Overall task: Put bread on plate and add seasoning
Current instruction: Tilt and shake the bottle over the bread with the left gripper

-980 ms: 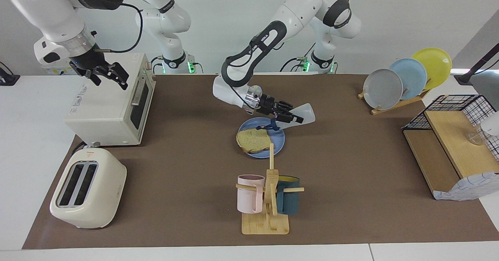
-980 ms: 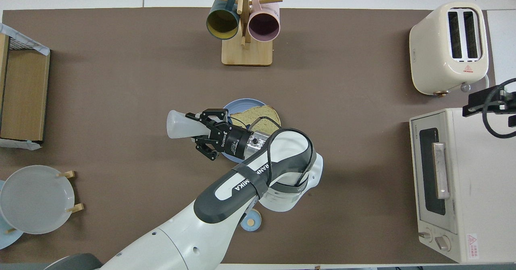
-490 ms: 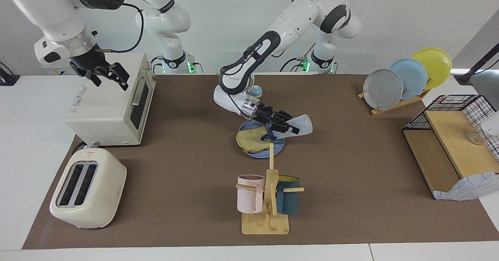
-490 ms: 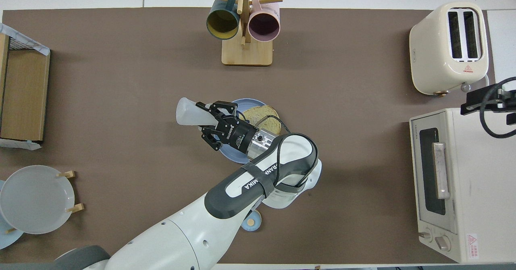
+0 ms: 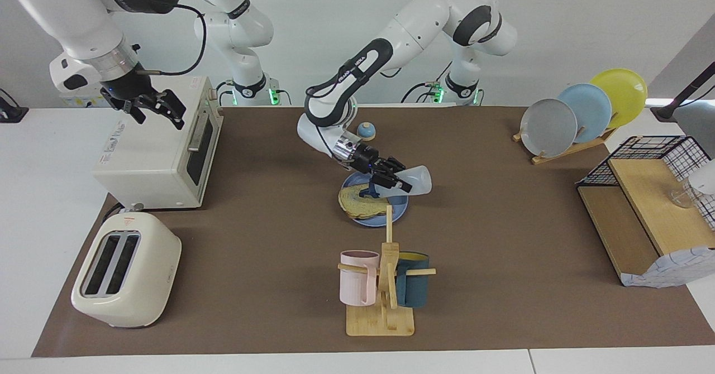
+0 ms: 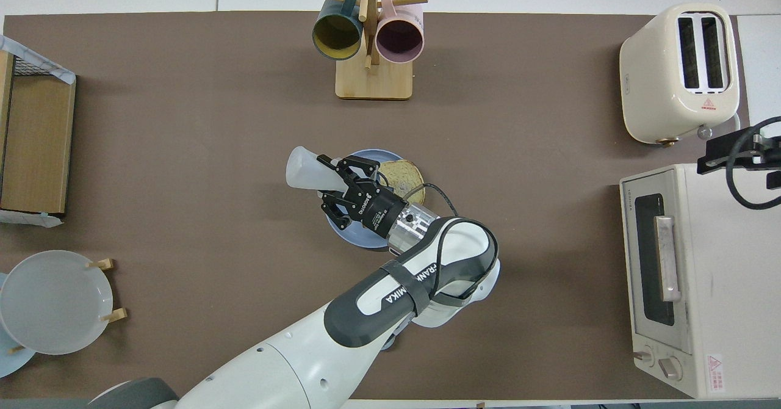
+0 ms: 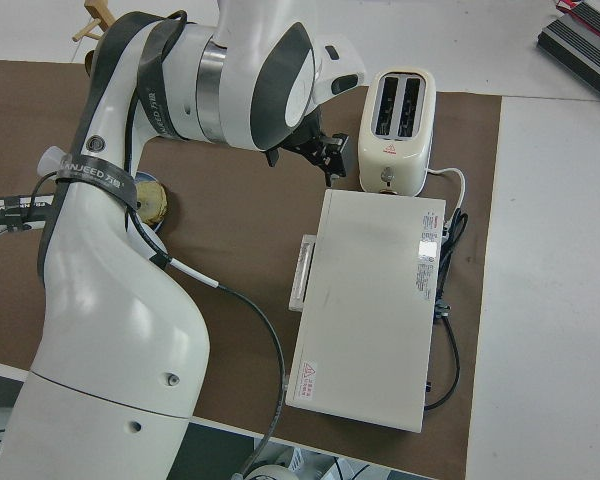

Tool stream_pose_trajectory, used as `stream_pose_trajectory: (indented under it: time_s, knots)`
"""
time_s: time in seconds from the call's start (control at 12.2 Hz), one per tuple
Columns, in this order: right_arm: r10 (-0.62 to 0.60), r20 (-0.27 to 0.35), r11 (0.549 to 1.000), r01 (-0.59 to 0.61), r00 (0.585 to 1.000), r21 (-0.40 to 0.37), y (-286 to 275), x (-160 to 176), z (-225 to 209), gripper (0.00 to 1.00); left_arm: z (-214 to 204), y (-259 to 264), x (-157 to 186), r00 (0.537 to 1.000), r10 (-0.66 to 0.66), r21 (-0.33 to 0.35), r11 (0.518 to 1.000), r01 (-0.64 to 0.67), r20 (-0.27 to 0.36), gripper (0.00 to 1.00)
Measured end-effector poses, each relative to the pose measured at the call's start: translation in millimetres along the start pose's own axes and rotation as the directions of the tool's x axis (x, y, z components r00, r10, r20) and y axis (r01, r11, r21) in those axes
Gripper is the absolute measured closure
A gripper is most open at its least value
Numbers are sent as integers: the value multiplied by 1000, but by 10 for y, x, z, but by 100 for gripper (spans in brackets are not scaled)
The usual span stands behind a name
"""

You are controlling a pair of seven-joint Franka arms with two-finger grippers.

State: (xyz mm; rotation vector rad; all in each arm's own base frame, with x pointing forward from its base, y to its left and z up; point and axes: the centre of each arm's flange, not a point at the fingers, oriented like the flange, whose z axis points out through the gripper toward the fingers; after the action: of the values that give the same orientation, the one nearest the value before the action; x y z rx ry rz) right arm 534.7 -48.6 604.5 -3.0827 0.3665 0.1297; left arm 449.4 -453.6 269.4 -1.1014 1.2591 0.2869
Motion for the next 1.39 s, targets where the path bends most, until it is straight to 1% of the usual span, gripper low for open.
stream_pose_trajectory:
  time_s: [0.08, 0.16, 0.24, 0.33, 0.49, 0.73, 0.82, 0.9, 1.06, 1.39]
  knots:
    - [0, 0, 1000, 0, 1000, 0, 0, 0, 0, 0, 307, -51, 45, 1000, -6, -13, 1000, 7, 18, 53]
    - [0, 0, 1000, 0, 1000, 0, 0, 0, 0, 0, 476, -74, 57, 999, -10, -21, 1000, 10, 32, 53]
    - [0, 0, 1000, 0, 1000, 0, 0, 0, 0, 0, 554, -88, 59, 999, -12, -25, 1000, 13, 37, 53]
    - [0, 0, 1000, 0, 1000, 0, 0, 0, 0, 0, 542, -100, 54, 999, -15, -24, 1000, 16, 36, 53]
    - [0, 0, 1000, 0, 1000, 0, 0, 0, 0, 0, 304, -142, 29, 1000, -28, -4, 1000, 28, 11, 53]
    - [0, 0, 1000, 0, 1000, 0, 0, 0, 0, 0, -300, -133, -46, 999, -42, 35, 998, 43, -27, 53]
    - [0, 0, 1000, 0, 1000, 0, 0, 0, 0, 0, -390, -120, -58, 999, -43, 40, 998, 44, -31, 53]
    - [0, 0, 1000, 0, 1000, 0, 0, 0, 0, 0, -386, -119, -57, 999, -43, 40, 998, 44, -30, 53]
    - [0, 0, 1000, 0, 1000, 0, 0, 0, 0, 0, -164, -156, -51, 999, -46, 16, 999, 46, -6, 53]
    - [0, 0, 1000, 0, 1000, 0, 0, 0, 0, 0, 606, -247, -38, 998, -51, -61, 997, 54, 47, 53]
